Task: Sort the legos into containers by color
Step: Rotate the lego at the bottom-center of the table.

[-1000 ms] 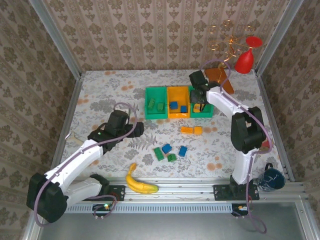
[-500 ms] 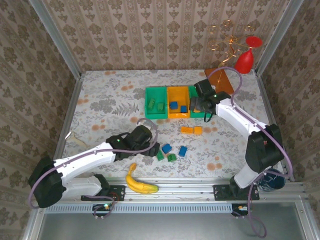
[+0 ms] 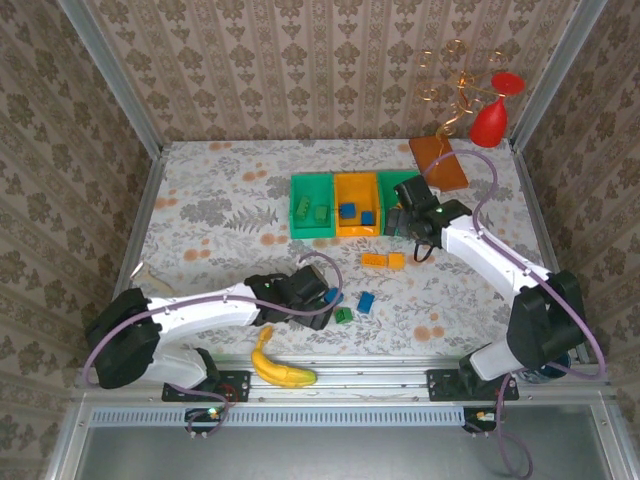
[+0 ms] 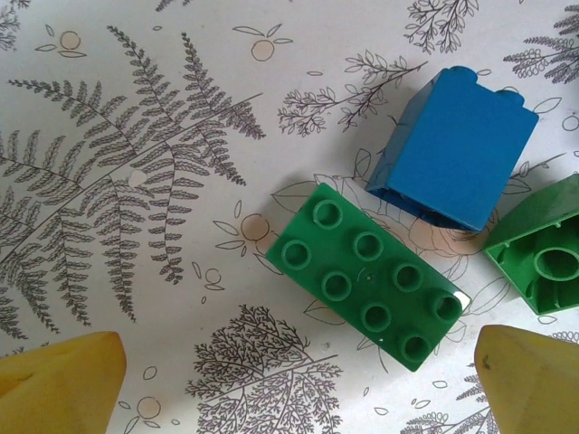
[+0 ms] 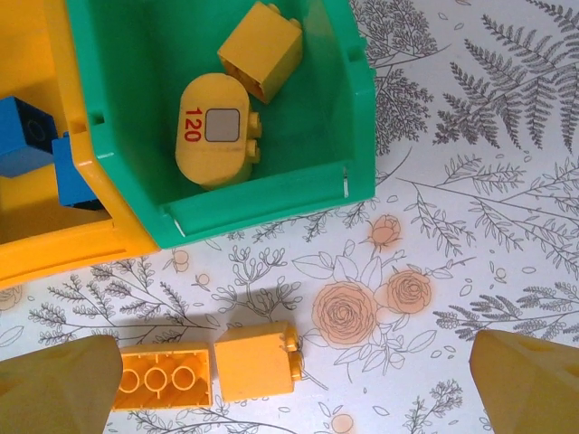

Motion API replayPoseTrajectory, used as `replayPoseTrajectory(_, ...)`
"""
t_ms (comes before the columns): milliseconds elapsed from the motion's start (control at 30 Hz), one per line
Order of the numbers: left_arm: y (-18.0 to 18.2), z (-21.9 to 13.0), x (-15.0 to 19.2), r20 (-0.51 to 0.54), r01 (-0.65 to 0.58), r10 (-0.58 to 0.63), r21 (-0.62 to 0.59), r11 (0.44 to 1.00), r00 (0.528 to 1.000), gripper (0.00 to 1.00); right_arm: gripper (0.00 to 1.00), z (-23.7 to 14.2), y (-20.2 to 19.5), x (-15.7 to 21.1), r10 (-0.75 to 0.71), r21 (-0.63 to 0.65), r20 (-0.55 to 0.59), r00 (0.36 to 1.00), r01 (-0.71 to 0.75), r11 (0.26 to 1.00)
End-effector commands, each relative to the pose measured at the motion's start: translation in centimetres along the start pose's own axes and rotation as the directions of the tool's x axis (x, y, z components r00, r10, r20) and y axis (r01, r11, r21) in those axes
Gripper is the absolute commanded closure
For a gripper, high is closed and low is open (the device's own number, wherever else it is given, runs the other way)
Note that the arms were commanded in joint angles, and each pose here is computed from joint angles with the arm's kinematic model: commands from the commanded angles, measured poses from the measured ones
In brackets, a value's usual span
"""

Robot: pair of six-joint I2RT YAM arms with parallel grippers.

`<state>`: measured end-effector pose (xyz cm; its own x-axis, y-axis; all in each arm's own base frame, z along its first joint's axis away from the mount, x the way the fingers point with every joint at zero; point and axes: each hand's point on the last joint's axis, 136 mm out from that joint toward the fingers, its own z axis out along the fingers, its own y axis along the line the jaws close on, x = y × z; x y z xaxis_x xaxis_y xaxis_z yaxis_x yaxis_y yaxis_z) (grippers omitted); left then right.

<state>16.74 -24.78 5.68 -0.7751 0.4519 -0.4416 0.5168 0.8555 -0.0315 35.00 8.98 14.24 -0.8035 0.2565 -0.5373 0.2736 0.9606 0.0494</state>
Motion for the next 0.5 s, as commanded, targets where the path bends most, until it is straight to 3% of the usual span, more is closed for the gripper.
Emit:
replayPoseTrajectory(0, -0.8, -0.2, -1.1, 0.020, 0.004, -0.005, 0.006, 1.000, 1.000, 0.00, 0.00, -0.5, -0.9, 0.4, 0.025, 0.034, 0.006, 1.000, -0.025, 0.999)
replayPoseTrajectory(467, -0.3, 1.1, 0.4, -0.039, -0.009, 0.008, -0.034, 0.999, 0.999, 0.00, 0.00, -0.3, -0.8, 0.3, 0.034, 0.032, 0.009, 0.999, -0.034, 0.999)
